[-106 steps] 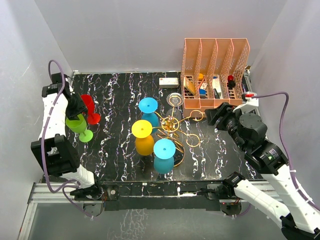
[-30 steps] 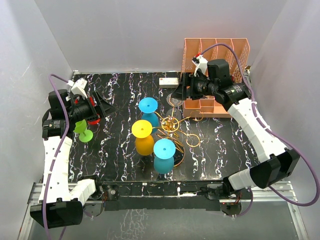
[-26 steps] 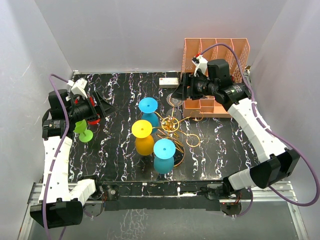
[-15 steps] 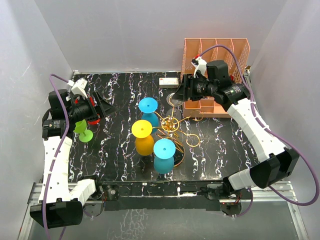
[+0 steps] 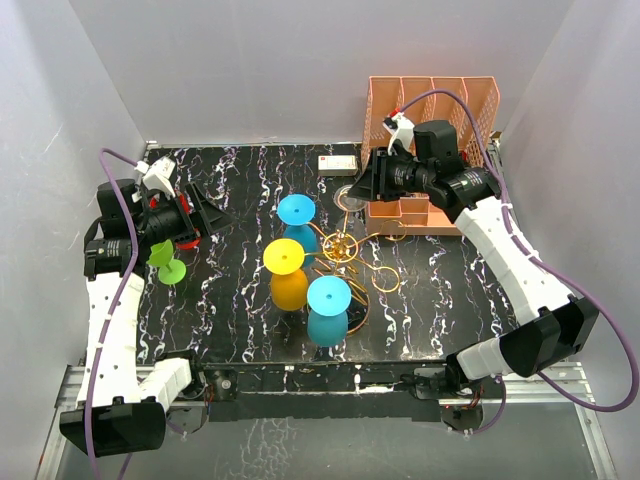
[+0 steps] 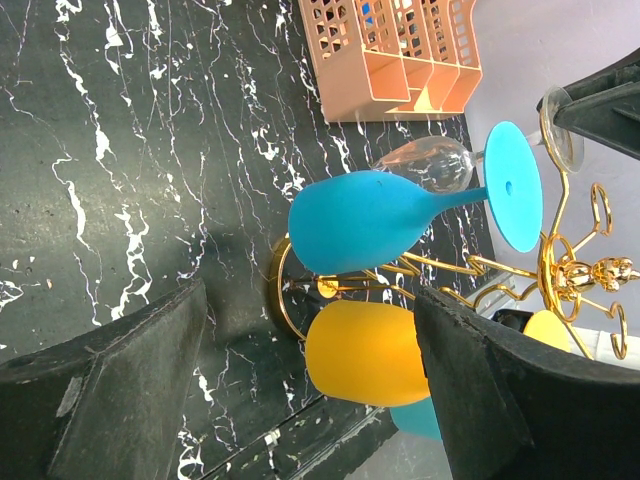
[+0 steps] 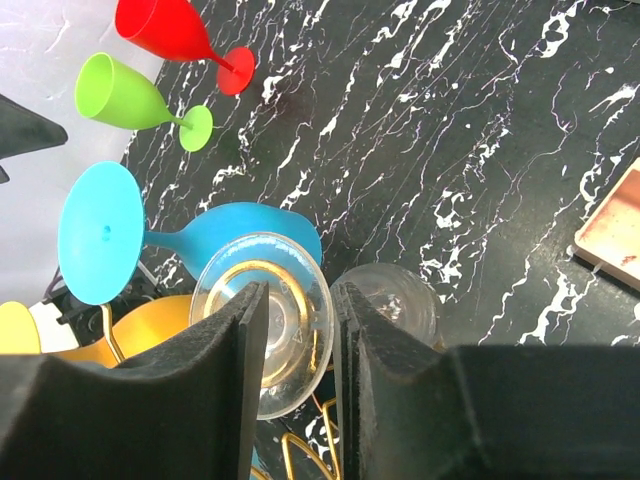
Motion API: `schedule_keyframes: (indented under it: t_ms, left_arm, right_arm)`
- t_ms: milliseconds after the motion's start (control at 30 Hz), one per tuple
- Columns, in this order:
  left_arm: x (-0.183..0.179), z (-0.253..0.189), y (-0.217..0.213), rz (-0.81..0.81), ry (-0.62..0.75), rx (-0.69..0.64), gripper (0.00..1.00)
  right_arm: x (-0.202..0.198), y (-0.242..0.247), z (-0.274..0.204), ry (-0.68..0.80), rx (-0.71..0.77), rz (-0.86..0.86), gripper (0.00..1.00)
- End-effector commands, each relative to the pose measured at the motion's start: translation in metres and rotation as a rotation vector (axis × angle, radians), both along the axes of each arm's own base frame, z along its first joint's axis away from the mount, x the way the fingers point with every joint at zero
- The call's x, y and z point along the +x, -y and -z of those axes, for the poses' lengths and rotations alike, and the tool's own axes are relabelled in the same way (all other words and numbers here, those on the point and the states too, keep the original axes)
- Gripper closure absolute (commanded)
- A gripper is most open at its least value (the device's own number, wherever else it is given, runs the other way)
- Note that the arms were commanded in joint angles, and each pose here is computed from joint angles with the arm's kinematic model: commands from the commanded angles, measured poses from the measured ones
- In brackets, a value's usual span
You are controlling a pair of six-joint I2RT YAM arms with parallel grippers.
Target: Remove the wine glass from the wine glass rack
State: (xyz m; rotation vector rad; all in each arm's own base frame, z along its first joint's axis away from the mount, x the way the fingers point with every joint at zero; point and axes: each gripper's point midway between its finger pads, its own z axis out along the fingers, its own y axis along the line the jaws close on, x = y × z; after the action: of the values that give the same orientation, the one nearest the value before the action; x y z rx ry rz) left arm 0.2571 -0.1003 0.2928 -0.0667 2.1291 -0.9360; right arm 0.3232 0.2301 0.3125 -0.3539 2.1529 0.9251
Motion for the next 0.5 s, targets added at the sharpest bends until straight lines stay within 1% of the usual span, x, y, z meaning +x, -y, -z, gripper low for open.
schedule_keyframes:
  t_ms: [0,233,467]
  left_arm:
    - [-0.0048,-0.0204,0.0016,0.013,0.07,0.015,0.18]
    - [-0.0043,-0.0213,0.0016,0.014,0.073,0.016,0.17]
    - [-0.0037,-0.0206,0.0018,0.014,0.071,0.017,0.17]
  right_arm:
    - [0.0035,0.0063,-0.0105,0.049,-0.018,0.023,0.69]
    - [0.0036,0.0095,-0.0151,0.048,-0.028,0.039,0.74]
    - [0.0038,0.009,-0.0176,0.022,-0.019,0.055,0.84]
